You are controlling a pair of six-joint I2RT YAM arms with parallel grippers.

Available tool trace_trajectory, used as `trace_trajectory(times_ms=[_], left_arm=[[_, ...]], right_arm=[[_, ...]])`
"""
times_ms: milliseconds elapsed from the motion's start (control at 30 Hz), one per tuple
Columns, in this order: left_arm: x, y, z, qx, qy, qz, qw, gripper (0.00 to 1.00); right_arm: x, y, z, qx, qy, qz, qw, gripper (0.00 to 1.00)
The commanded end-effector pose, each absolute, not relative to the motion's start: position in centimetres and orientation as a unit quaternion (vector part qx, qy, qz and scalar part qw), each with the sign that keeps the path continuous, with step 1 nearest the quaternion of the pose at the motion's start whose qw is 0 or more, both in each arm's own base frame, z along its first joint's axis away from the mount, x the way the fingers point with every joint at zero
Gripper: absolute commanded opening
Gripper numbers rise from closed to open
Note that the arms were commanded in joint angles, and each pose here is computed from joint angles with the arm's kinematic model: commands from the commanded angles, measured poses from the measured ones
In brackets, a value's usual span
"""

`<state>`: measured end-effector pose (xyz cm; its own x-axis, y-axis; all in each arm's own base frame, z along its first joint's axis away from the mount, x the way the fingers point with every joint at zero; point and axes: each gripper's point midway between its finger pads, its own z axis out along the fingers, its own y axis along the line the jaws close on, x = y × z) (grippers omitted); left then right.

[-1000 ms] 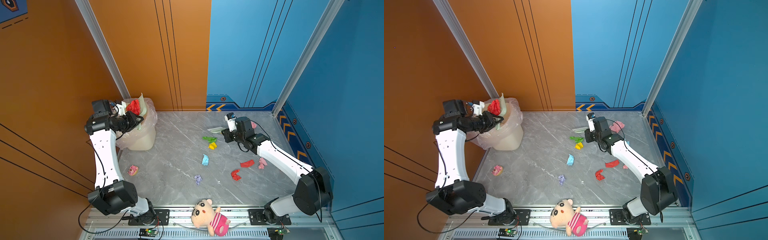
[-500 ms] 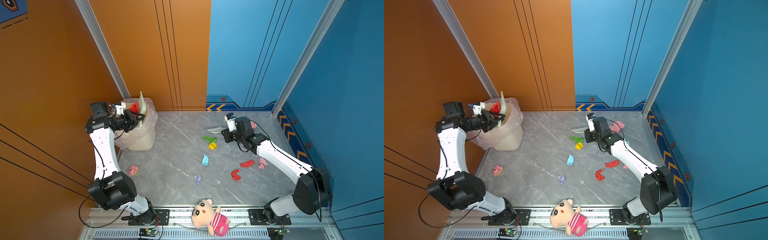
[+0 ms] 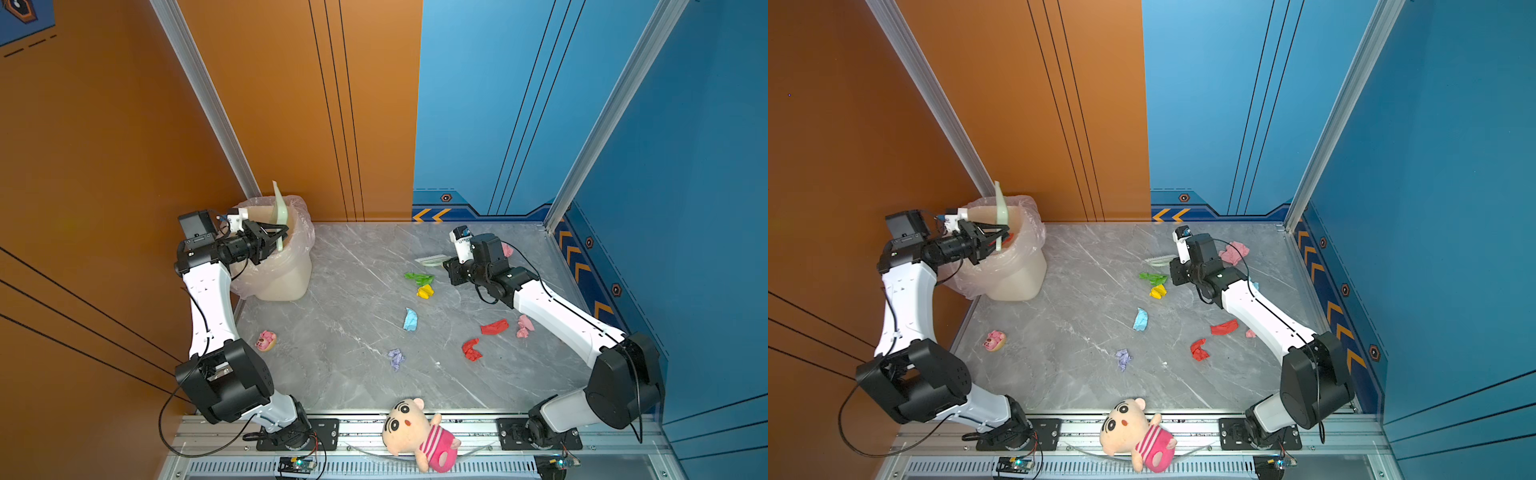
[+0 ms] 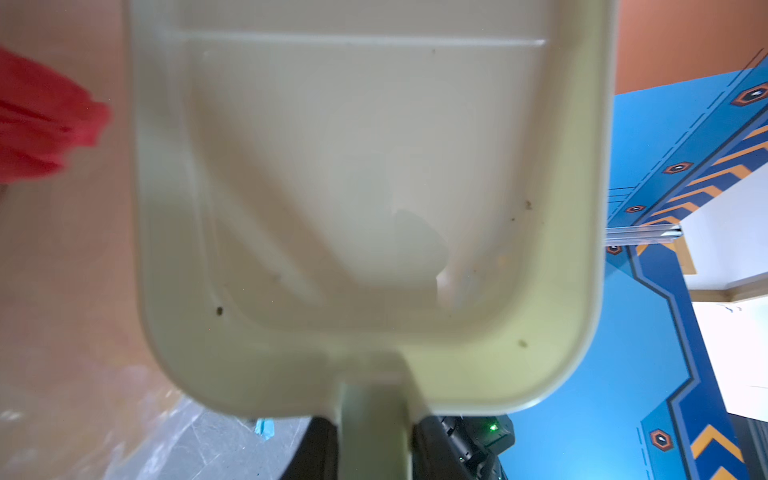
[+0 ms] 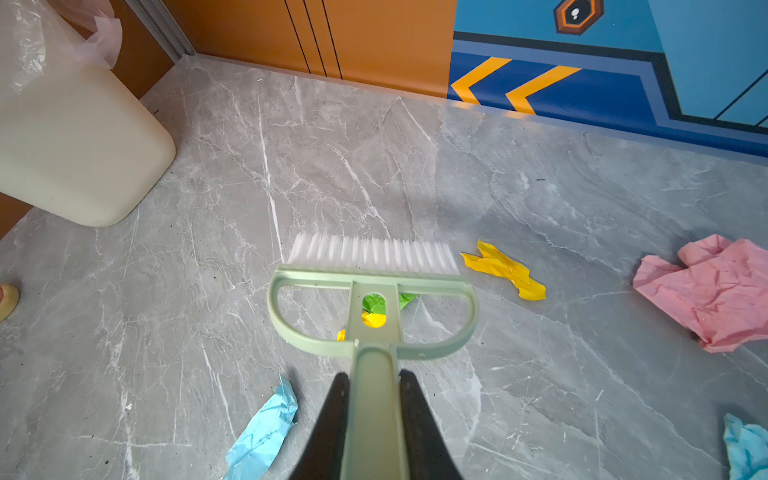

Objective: Sweep away the paper scraps from the table
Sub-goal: 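Move the left gripper's dustpan to the purple scraps while the right follows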

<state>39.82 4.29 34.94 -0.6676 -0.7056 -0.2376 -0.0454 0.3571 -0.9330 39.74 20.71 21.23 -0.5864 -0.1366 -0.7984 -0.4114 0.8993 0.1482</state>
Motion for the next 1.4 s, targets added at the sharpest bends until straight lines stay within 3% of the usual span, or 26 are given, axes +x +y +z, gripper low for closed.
trace_trajectory(times_ms=[0,200,433,700,1100,1367], left_arm=[[39.4,4.1,37.0,-0.227,0.744,-0.525,0.344,0.24],[39.2,4.0,37.9,-0.214,0.745,-0.521,0.357,0.24],[38.2,2.4,40.2,-0.169,0.761,-0.46,0.426,0.24],[36.0,0.2,39.8,-0.134,0.79,-0.34,0.492,0.25],[35.7,-6.4,30.5,-0.04,0.886,-0.209,0.412,0.26],[34.0,-8.8,23.5,0.015,0.937,-0.15,0.316,0.26]], right_arm=[[39.8,20.8,20.6,-0.157,0.878,0.167,0.421,0.0],[39.8,20.6,20.8,-0.154,0.877,0.165,0.424,0.0],[39.6,20.4,20.9,-0.157,0.882,0.158,0.415,0.0],[34.7,21.0,20.3,-0.25,0.902,0.177,0.303,0.0],[24.1,26.2,22.4,-0.267,0.892,0.344,0.125,0.0],[20.2,26.8,20.9,-0.299,0.896,0.321,0.075,0.0]])
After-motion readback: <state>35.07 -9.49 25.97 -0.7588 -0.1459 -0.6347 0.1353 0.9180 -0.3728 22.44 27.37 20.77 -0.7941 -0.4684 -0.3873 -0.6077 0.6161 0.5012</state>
